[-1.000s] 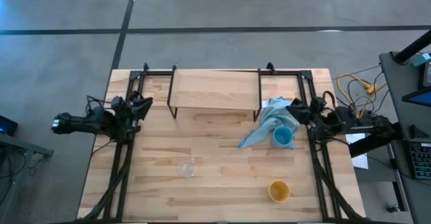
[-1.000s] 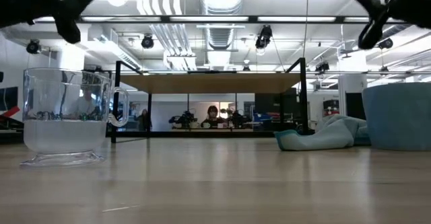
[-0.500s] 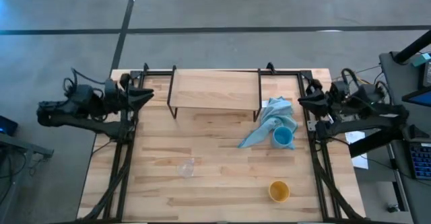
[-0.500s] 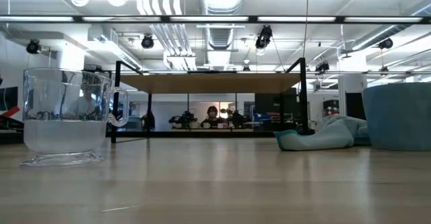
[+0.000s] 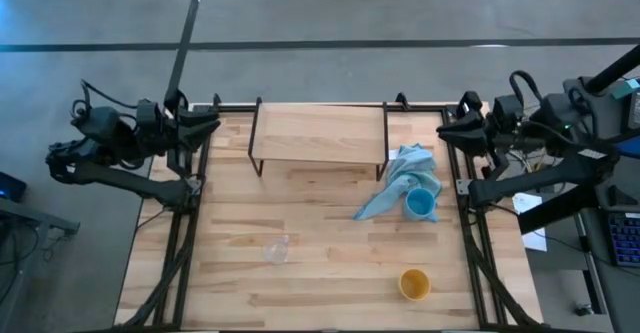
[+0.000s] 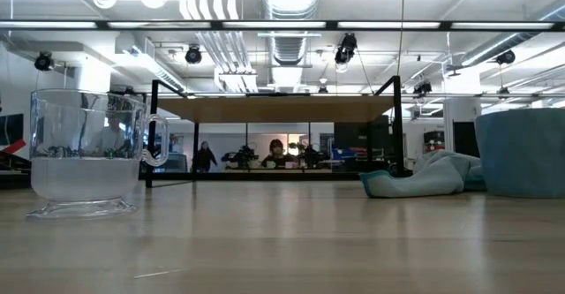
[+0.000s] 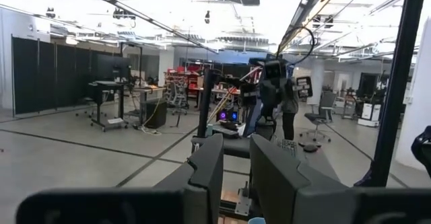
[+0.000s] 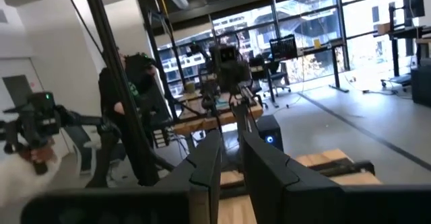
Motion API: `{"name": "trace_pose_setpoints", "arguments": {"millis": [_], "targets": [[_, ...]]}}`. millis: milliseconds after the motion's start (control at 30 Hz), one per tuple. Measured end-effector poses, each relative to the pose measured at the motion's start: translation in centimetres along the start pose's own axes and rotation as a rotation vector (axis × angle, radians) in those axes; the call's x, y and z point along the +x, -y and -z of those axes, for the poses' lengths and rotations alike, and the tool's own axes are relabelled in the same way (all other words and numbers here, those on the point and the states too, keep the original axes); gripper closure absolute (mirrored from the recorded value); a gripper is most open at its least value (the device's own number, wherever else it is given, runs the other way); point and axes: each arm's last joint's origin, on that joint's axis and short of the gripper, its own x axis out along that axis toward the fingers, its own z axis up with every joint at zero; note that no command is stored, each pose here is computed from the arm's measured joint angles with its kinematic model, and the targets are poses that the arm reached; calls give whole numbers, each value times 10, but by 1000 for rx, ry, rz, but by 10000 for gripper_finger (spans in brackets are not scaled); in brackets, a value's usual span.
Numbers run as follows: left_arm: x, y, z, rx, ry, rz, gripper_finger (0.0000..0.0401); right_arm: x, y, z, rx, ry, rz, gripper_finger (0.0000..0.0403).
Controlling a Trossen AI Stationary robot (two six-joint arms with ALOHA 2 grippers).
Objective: Stack small to large cups/mugs on shelf
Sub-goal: Put the transparent mug on the shelf
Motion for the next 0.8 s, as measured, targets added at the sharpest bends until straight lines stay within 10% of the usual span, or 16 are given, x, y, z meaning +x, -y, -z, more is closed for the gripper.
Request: {"name": "trace_pose_setpoints", "arguments": {"millis": [467, 800], "targets": [[0, 0, 0, -1, 2, 0, 340, 31, -10, -40, 1, 43, -8, 349], [2, 1, 1, 1, -3, 0, 340, 42, -6, -23, 29, -74, 29, 349]]}}
